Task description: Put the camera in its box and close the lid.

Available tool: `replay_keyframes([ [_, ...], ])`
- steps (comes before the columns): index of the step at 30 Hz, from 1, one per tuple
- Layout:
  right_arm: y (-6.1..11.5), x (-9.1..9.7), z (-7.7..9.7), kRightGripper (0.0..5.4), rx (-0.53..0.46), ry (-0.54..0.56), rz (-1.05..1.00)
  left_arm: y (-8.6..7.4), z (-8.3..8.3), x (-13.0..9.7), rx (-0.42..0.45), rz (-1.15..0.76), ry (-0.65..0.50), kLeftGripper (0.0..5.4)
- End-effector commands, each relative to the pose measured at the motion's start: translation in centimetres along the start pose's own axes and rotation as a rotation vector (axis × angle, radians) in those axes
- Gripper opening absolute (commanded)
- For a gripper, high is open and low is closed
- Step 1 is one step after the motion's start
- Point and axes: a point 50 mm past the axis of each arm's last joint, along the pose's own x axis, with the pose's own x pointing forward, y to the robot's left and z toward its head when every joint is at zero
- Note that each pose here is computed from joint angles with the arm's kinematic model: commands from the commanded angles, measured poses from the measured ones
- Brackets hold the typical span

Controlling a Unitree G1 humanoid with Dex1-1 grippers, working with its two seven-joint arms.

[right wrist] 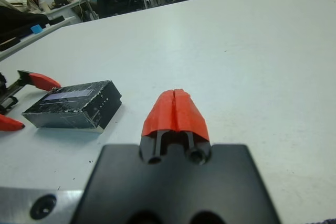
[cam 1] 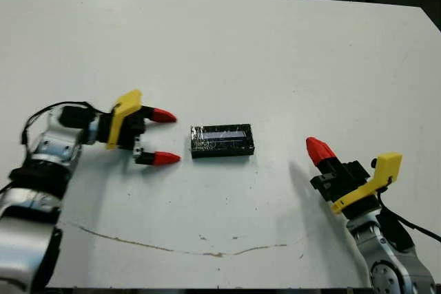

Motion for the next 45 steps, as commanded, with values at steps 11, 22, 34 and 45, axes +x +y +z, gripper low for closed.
replay_keyframes([
  [11,-0.3,-0.3,-0.2,0.0,-0.011,0.023,-0.01,-0.2,3.0,-2.7,-0.081,0.366,-0.225,5.11],
  [22,-0.3,-0.3,-0.2,0.0,-0.004,0.022,-0.014,-5.0,9.4,4.9,-0.213,0.602,-0.593,3.42],
  [34,-0.3,-0.4,-0.3,0.0,0.006,0.012,-0.02,-5.9,10.7,9.5,-0.285,0.625,-0.519,1.64],
  [45,-0.3,-0.4,-0.3,0.0,-0.004,0.021,-0.024,-6.5,9.0,11.7,-0.442,0.565,-0.374,0.02],
])
